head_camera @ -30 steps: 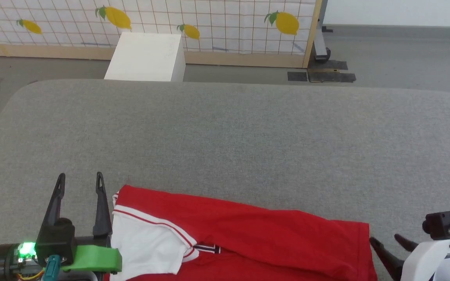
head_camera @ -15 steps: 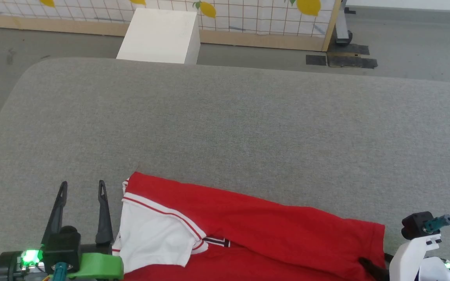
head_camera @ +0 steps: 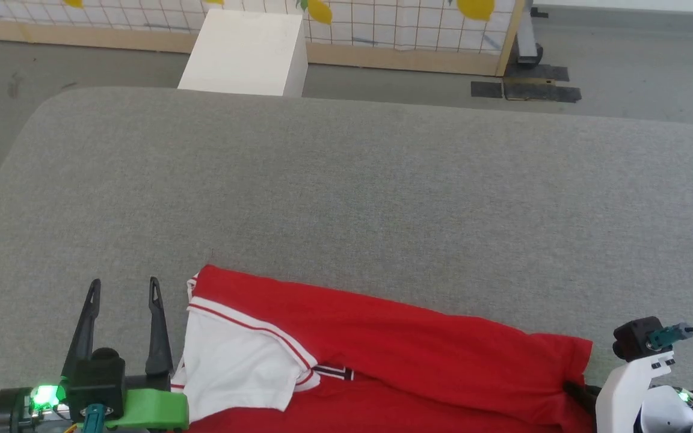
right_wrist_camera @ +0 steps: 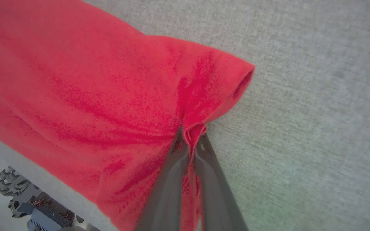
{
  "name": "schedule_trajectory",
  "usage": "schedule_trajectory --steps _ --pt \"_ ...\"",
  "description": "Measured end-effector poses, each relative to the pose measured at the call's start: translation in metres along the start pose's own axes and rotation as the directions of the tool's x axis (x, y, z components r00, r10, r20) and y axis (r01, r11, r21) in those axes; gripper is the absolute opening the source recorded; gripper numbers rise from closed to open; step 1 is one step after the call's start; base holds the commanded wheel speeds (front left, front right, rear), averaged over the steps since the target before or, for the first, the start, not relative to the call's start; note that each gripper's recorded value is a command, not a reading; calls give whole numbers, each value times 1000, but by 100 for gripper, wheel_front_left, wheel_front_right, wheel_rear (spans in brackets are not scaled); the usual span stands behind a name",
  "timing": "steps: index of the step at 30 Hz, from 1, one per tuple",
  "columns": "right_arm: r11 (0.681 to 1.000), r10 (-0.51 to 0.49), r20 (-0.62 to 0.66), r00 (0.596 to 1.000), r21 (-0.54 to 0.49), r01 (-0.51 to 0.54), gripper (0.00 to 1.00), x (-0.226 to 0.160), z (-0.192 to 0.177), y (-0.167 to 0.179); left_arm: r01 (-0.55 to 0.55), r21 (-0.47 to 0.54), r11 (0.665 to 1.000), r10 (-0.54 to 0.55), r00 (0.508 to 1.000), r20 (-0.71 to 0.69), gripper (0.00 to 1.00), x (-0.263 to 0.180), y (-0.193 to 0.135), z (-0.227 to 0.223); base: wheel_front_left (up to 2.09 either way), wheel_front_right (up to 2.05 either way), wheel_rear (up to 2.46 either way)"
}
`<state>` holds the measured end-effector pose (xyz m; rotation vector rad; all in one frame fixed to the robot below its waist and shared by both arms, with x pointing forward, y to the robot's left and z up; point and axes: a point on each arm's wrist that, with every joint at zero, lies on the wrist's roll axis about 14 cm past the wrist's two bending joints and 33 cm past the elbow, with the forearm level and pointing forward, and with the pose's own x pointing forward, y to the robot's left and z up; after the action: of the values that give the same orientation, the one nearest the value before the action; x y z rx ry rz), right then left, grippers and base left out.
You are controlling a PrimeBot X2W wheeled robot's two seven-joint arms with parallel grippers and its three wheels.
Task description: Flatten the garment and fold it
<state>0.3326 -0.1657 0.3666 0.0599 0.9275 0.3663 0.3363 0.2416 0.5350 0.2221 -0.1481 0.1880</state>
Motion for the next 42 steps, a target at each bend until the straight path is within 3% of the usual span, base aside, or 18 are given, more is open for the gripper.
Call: schedule_trajectory --steps 10,11,19,23,27,32,36,42 --pt "991 -126 145 981 -32 132 0 -47 33 -46 26 -3 1000 -26 999 22 100 0 -9 6 0 0 0" --pt "976 -211 145 967 -19 216 0 -69 31 -75 43 -7 999 -43 999 31 100 2 -15 8 0 0 0" --pt "921 -388 79 918 -1 389 0 -114 14 -135 85 -15 996 -84 996 41 100 7 -30 10 0 0 0" --pt "941 -336 102 936 -14 339 0 -112 20 -117 93 -17 996 -92 995 44 100 7 -33 11 0 0 0" --pt "970 -223 144 964 -62 233 0 -106 36 -80 96 -13 995 -96 995 41 100 6 -33 10 0 0 0" --pt "983 -68 165 984 -155 94 0 -97 51 -29 97 -9 995 -96 995 28 100 5 -32 6 0 0 0" --pt "969 50 143 988 -248 -13 0 -86 59 12 95 -8 995 -95 995 13 100 4 -32 1 0 0 0" --pt "914 185 55 981 -375 -152 0 -58 61 62 87 -5 996 -87 996 -3 100 6 -31 -4 0 0 0"
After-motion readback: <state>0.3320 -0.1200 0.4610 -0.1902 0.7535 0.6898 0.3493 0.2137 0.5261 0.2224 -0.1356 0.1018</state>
